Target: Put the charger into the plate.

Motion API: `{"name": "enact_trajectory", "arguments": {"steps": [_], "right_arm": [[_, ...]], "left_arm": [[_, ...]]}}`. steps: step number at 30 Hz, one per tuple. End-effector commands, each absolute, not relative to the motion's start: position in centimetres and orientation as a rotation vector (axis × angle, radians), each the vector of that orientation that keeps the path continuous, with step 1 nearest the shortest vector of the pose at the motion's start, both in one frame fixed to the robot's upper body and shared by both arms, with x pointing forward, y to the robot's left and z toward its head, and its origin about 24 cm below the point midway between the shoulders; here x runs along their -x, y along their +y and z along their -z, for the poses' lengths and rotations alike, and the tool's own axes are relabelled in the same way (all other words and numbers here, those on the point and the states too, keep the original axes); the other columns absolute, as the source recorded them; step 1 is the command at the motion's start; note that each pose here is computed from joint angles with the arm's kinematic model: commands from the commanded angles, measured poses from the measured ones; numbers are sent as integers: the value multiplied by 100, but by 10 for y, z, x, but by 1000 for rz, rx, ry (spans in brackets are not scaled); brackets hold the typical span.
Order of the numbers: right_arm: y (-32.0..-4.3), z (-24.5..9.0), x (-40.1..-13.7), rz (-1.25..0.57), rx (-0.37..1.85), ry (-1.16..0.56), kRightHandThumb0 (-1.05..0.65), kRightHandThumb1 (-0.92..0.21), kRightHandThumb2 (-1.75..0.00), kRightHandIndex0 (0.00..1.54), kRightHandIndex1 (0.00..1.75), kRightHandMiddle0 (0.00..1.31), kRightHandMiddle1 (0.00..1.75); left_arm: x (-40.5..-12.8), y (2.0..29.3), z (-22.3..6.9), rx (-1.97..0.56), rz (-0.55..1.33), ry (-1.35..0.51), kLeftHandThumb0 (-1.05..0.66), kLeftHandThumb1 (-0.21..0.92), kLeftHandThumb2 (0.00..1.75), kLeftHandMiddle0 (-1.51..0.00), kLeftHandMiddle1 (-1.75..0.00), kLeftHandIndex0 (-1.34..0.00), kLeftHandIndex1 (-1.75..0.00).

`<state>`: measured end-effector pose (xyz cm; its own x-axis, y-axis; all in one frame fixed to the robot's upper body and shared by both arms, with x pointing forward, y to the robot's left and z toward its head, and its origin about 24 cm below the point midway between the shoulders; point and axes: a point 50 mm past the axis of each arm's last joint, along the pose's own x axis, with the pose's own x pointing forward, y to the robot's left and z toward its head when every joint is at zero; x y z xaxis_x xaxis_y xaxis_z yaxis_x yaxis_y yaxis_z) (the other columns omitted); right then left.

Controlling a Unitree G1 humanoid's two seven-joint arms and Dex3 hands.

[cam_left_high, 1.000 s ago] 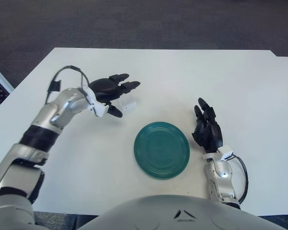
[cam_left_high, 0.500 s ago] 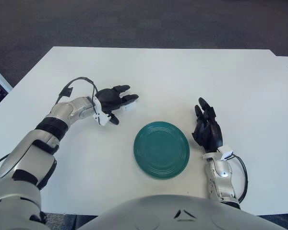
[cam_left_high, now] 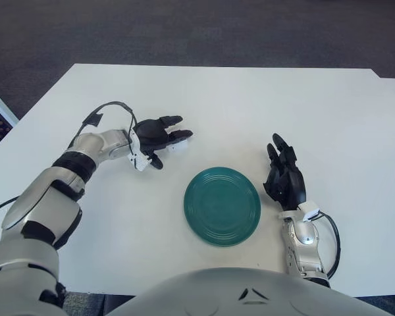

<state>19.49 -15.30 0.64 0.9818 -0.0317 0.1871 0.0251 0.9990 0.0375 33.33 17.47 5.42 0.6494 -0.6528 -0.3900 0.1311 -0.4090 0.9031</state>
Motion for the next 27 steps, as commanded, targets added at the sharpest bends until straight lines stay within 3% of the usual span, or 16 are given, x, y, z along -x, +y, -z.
{"name": "enact_trajectory", "arguments": {"steps": [1,8,13,27], "right_arm": [[-169,36,-157,95,-61,16,-101,-92,-90,14,0,0,37],[-162,-34,-147,53,-35,-47,-101,-92,-94,15,0,0,39],[-165,-10,-143,43,-4,94,-99,-92,-97,15,0,0,41],[-165,-19,-141,40,10,147,-97,-92,-100,13,0,0,38]], "left_arm": [[-337,173,-56,-1820,925,-437,-103,92,32,0,0,0,-27],[-339,172,-53,-1821,923,-431,-102,92,34,0,0,0,-29],[-341,171,-51,-1819,910,-420,-101,92,35,0,0,0,-32],[-344,169,-49,-1793,896,-408,-97,92,33,-2,0,0,-41]]}}
